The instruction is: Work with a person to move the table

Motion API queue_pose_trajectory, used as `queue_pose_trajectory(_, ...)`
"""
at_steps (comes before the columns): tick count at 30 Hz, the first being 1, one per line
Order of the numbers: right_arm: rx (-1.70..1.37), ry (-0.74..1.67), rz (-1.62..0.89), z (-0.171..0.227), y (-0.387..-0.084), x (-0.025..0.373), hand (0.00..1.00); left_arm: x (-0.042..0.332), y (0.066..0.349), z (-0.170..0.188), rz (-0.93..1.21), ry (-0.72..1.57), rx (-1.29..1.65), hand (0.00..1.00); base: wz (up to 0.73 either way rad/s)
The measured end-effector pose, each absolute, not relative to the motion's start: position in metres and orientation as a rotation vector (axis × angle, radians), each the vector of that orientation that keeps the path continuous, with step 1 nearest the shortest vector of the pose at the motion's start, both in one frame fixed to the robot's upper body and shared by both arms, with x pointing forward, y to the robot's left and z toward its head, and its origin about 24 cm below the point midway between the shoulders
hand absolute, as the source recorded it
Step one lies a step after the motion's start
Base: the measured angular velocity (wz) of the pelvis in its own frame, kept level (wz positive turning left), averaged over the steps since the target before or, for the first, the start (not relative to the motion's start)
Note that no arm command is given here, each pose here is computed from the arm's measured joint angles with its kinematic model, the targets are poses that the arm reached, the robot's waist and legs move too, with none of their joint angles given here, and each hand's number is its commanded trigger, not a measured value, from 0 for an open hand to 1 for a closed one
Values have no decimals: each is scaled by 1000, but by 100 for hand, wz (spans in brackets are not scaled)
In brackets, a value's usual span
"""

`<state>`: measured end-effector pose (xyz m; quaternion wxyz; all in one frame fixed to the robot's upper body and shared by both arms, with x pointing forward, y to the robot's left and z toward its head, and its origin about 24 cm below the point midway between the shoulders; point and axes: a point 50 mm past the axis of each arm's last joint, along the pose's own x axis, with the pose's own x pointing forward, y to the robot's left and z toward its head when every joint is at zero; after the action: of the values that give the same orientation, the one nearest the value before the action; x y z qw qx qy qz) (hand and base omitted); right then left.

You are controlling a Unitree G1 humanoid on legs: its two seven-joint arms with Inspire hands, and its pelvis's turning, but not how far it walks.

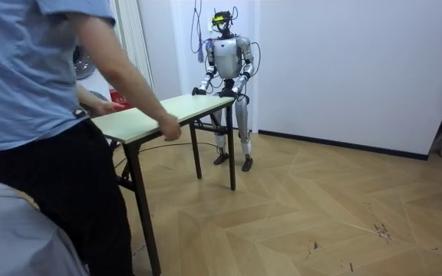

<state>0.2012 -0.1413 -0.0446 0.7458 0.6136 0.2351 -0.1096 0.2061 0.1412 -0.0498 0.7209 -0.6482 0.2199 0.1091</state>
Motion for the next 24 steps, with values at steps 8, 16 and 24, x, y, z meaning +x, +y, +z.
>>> queue_pose_trajectory(8,1334,506,-247,-44,-142,202,100,206,140,-50,239,499,-1425,100,0)
queue_pose_trajectory(16,1335,506,-248,-44,-143,202,100,205,139,-50,240,500,-1418,100,0)
queue_pose_trajectory(24,1321,459,-218,-34,-144,206,100,208,133,-46,233,466,-1434,100,0)
